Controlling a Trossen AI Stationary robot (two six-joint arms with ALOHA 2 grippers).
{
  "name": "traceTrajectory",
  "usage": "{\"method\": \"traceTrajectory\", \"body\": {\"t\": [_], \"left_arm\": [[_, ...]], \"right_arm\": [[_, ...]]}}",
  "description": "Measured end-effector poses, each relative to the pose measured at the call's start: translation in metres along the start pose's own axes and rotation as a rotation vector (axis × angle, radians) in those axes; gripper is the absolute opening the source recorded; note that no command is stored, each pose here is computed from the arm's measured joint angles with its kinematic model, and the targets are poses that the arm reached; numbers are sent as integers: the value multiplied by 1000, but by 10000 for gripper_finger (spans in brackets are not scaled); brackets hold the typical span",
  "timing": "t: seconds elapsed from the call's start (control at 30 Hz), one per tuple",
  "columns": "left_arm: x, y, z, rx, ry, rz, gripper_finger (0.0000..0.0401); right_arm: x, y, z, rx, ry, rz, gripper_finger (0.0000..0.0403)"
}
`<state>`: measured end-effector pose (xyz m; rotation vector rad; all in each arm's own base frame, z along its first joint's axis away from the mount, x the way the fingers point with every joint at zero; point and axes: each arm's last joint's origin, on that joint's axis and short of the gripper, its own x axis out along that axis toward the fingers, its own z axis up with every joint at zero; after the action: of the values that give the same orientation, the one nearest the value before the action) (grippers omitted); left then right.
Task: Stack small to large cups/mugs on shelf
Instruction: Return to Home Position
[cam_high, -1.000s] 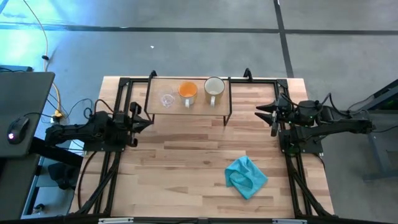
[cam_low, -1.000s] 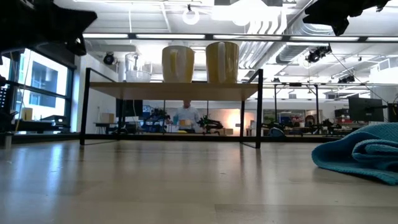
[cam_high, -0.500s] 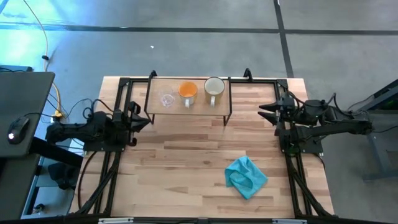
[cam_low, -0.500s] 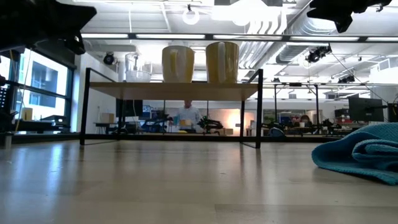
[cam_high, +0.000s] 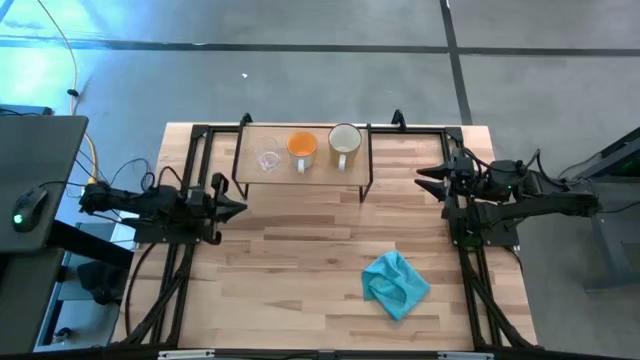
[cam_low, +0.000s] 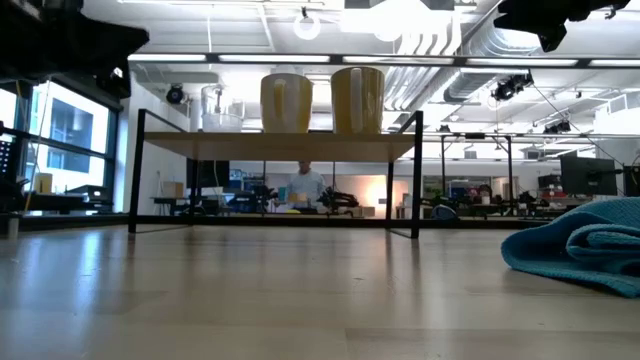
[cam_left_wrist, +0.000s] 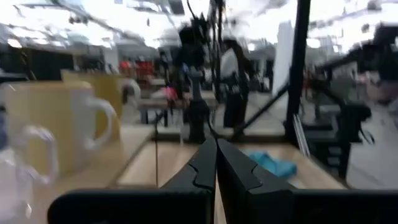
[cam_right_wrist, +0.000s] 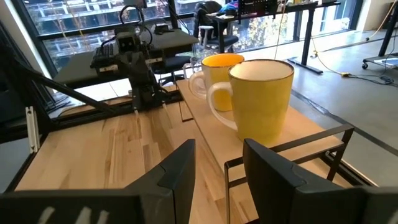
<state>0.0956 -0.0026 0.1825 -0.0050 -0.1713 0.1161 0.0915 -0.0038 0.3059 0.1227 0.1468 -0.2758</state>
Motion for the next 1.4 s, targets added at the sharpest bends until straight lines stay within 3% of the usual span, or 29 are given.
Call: {"method": "traceTrajectory", "body": {"t": [0.2, 0.57, 0.77, 1.13, 1.4], "left_arm": [[0, -1, -10, 18, 105, -36, 3], [-1, -4, -14, 99, 136, -140, 3], [-1, -3, -14, 158, 133, -128, 3], [-1, -2, -13, 162, 126, -82, 3], [-1, -2, -13, 162, 127, -81, 3]], "right_arm": [[0, 0, 0, 1, -1, 0, 126], [0, 0, 0, 20, -3, 0, 126], [0, 1, 5, 44, -51, 8, 126], [0, 1, 7, 49, -65, 13, 126], [0, 3, 6, 46, -52, 84, 126]]}}
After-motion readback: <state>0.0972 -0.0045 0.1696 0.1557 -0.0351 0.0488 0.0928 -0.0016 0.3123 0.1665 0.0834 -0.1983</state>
